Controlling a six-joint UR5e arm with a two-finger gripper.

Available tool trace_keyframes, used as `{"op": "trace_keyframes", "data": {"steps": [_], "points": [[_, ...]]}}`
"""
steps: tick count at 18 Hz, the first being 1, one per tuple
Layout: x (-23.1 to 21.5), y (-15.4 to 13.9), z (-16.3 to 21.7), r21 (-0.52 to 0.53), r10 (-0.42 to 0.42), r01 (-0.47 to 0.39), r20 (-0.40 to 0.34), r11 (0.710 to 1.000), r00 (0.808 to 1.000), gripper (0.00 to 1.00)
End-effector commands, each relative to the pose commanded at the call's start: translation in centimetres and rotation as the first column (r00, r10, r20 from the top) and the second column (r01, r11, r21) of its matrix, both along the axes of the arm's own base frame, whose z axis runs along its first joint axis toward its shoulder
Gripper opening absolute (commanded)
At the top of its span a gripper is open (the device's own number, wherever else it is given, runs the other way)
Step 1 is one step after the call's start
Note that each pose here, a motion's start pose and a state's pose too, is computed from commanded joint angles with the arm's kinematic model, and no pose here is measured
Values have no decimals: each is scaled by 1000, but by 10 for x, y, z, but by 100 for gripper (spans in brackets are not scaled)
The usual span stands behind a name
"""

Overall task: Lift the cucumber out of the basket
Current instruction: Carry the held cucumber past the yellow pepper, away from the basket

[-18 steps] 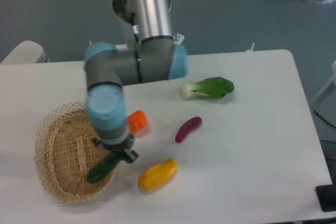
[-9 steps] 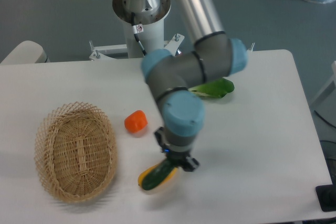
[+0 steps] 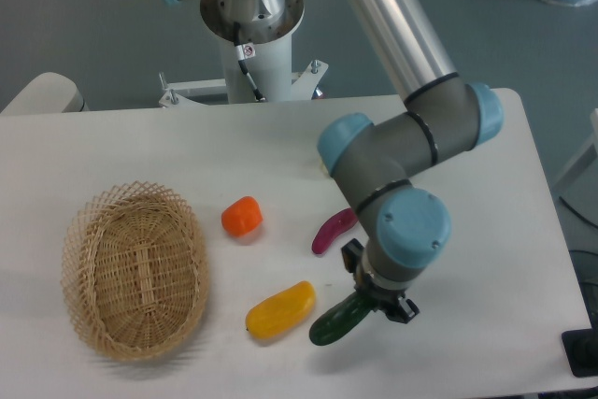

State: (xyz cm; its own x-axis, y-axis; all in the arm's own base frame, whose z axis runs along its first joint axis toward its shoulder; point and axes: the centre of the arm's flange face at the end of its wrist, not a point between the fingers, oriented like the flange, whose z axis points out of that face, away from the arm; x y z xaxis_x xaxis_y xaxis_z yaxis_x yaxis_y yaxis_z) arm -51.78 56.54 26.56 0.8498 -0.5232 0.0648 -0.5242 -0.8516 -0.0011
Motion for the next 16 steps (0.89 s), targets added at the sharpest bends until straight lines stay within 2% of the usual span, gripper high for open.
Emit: {"op": "trace_keyframes", "data": {"steps": [5, 16], "points": [[-4, -3, -1, -24, -88, 88, -20, 996, 996, 22], [-6, -3, 3, -18, -134, 133, -28, 991, 991, 22]]}}
